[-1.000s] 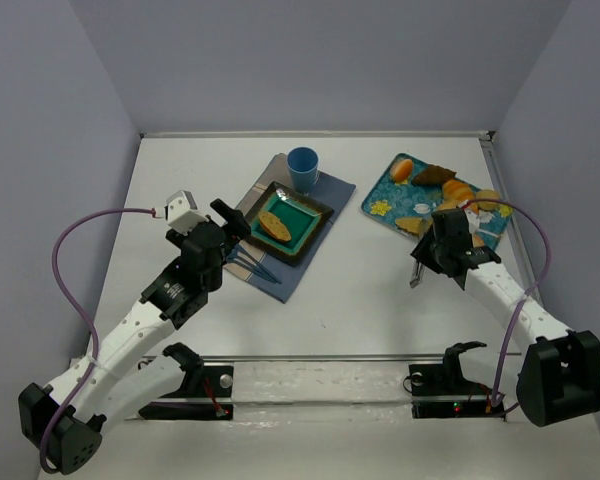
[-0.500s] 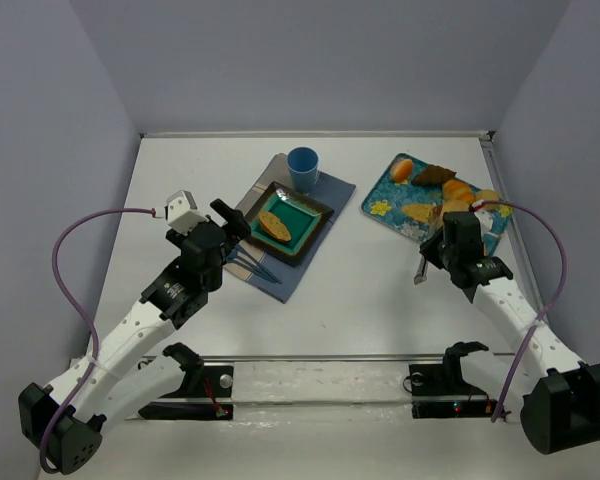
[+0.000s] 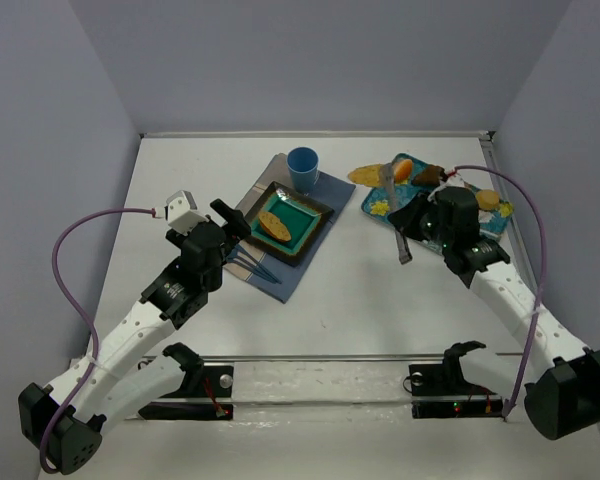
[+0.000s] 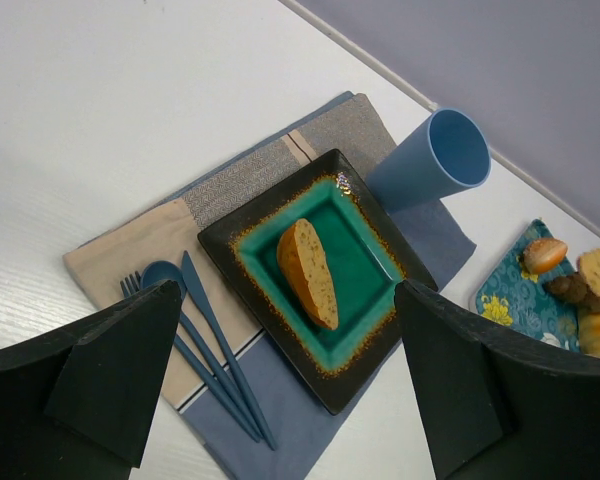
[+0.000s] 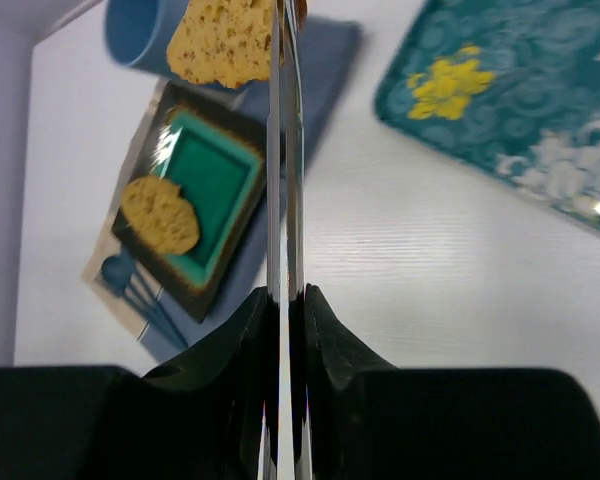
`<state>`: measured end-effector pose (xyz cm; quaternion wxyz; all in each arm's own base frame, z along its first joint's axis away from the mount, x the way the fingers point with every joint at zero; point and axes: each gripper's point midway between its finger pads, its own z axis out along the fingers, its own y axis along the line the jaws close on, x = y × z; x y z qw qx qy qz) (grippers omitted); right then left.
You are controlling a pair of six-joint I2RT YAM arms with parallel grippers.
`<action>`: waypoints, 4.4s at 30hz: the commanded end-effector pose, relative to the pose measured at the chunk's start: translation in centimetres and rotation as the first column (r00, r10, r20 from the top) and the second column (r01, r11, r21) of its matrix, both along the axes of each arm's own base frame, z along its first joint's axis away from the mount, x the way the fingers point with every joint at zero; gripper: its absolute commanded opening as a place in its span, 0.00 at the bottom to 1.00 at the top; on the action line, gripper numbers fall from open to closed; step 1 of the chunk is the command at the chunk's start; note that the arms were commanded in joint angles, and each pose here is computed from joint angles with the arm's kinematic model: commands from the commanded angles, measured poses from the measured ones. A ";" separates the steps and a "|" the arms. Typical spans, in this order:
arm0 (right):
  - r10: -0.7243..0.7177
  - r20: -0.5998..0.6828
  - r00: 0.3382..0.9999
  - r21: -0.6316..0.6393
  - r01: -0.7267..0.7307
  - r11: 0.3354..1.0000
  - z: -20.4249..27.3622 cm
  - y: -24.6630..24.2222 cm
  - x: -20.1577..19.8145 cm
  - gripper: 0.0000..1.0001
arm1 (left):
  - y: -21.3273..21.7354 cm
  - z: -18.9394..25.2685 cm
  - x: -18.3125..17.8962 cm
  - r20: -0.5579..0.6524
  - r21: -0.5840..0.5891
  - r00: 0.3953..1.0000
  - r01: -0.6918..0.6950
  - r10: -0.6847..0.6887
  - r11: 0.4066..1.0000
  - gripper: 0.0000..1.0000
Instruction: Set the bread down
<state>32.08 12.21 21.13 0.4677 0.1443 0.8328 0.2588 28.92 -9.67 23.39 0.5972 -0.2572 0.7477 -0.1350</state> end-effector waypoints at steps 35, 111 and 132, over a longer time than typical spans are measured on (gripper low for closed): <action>0.135 -0.013 0.991 -0.221 -0.134 0.966 -1.4 12.6 4.5 0.55 | 1.4 0.8 -0.2 0.028 -0.026 0.997 -0.066 0.067 0.997 0.99; 0.489 0.079 0.869 -0.342 -0.437 0.832 3.0 10.8 6.1 0.34 | 0.9 0.5 0.0 0.025 -0.022 0.999 -0.048 0.049 0.999 0.99; 0.616 -0.072 0.785 -0.533 -0.552 0.641 -4.0 22.3 10.2 0.42 | 0.7 0.4 0.1 0.029 -0.025 0.999 -0.037 0.037 0.999 0.99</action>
